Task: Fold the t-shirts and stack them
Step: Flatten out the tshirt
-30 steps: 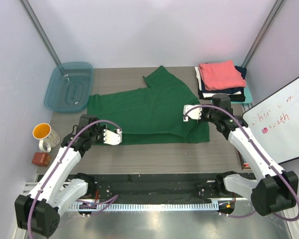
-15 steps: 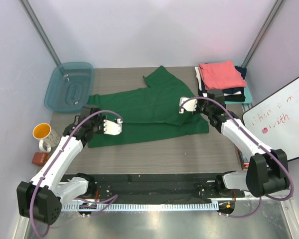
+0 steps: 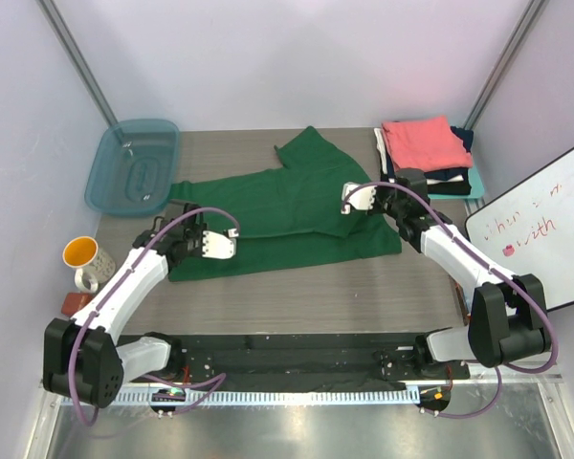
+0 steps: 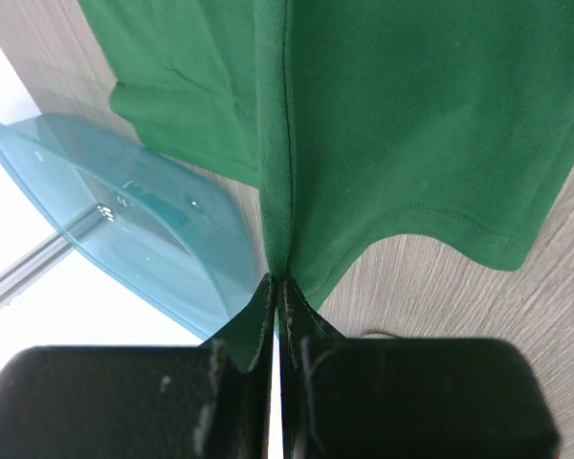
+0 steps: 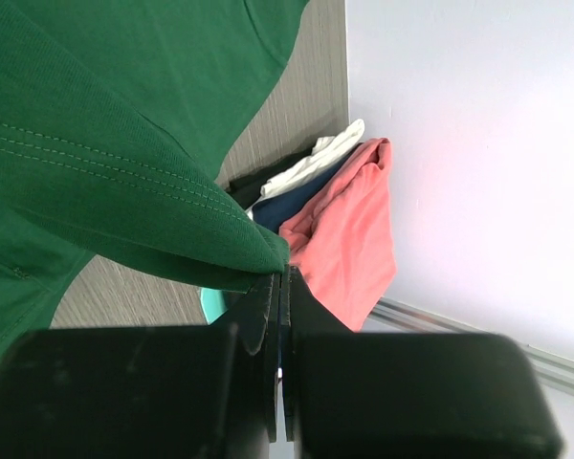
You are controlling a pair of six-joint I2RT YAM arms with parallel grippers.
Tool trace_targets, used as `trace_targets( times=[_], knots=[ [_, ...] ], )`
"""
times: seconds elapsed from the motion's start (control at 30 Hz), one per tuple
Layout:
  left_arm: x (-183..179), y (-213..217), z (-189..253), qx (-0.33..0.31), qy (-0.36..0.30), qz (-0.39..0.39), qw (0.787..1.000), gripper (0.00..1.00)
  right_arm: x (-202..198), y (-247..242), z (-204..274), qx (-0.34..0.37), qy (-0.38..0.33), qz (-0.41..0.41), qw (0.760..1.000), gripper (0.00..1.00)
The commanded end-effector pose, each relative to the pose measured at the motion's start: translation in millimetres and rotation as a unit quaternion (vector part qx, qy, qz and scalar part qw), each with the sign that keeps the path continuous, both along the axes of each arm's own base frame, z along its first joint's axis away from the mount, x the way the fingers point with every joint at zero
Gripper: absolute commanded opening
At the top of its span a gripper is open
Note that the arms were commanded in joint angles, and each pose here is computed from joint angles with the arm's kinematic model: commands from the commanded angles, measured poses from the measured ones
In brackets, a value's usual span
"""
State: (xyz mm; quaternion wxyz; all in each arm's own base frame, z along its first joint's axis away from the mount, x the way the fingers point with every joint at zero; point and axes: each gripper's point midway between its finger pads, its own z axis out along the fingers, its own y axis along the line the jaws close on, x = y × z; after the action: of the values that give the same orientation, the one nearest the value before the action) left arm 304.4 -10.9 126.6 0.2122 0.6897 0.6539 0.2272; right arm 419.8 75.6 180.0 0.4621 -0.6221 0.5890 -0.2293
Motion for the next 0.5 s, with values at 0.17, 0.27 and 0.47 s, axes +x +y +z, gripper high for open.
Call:
trace_targets(
  times=[0.17,0.27,0.47],
  knots=[
    [18,5,7,0.012,-0.034,0.019,0.999,0.0,12,3,26,0.017,-0.047,-0.004,0.999,0.01],
    [32,2,30,-0.004,-0.071,0.03,0.997,0.0,19,2,46,0.026,-0.073,-0.016,0.997,0.01],
    [102,-16,114,-0.099,-0.208,0.086,0.969,0.0,74,-14,107,0.05,-0.212,-0.091,0.972,0.01]
  ],
)
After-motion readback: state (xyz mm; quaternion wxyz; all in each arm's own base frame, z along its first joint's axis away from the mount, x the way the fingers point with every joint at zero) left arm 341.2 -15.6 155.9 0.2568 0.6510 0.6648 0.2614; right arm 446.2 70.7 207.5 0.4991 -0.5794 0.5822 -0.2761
